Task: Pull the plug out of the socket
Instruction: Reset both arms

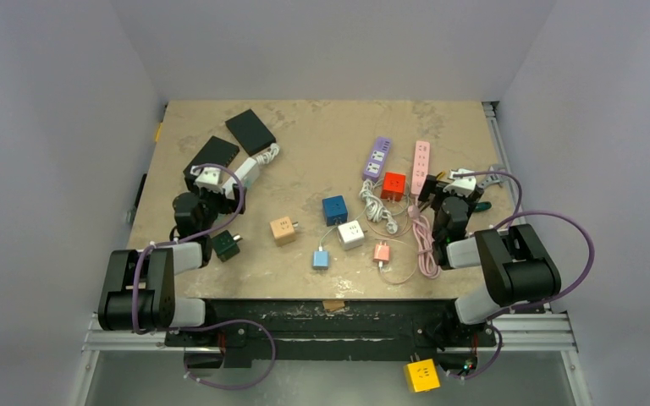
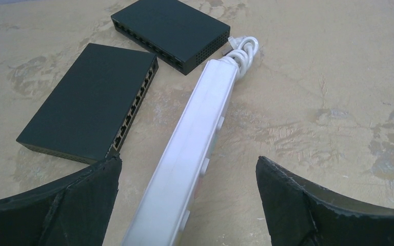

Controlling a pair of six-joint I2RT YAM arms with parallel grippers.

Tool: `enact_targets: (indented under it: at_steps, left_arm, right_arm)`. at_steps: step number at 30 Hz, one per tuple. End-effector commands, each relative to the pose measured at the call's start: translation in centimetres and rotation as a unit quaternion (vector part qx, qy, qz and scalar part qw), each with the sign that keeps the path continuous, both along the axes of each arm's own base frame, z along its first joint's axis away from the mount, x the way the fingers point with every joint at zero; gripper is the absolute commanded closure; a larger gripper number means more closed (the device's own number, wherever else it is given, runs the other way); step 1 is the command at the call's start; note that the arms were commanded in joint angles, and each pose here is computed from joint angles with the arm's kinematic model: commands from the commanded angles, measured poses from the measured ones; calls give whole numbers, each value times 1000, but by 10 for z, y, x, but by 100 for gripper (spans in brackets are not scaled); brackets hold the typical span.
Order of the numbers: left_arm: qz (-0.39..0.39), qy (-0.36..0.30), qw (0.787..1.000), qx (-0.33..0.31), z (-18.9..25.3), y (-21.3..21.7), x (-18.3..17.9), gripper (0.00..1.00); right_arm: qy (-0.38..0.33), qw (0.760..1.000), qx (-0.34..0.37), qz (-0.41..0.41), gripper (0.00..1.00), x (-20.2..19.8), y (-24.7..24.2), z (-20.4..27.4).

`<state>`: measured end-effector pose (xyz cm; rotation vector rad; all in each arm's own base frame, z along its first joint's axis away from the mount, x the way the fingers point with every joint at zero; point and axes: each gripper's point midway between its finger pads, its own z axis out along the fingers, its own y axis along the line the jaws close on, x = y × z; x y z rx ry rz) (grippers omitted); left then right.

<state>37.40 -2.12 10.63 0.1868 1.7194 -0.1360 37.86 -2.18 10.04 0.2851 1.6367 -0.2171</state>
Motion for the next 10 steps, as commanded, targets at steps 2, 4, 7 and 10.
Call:
enact_targets:
  at_steps: [2, 4, 7, 10]
  left_arm:
    - [2, -22, 1000, 9, 13, 2, 5, 0]
    - [2, -22, 1000, 9, 13, 2, 5, 0]
    - [2, -22, 1000, 8, 13, 2, 5, 0]
    - [2, -25, 1000, 8, 14, 2, 4, 0]
  right_arm:
    - [-20, 1000, 7, -2, 1, 1, 0, 10]
    - [-20, 1000, 7, -2, 1, 1, 0, 10]
    - [-19, 1000, 7, -2, 1, 1, 0, 10]
    - [-20, 1000, 7, -2, 1, 1, 0, 10]
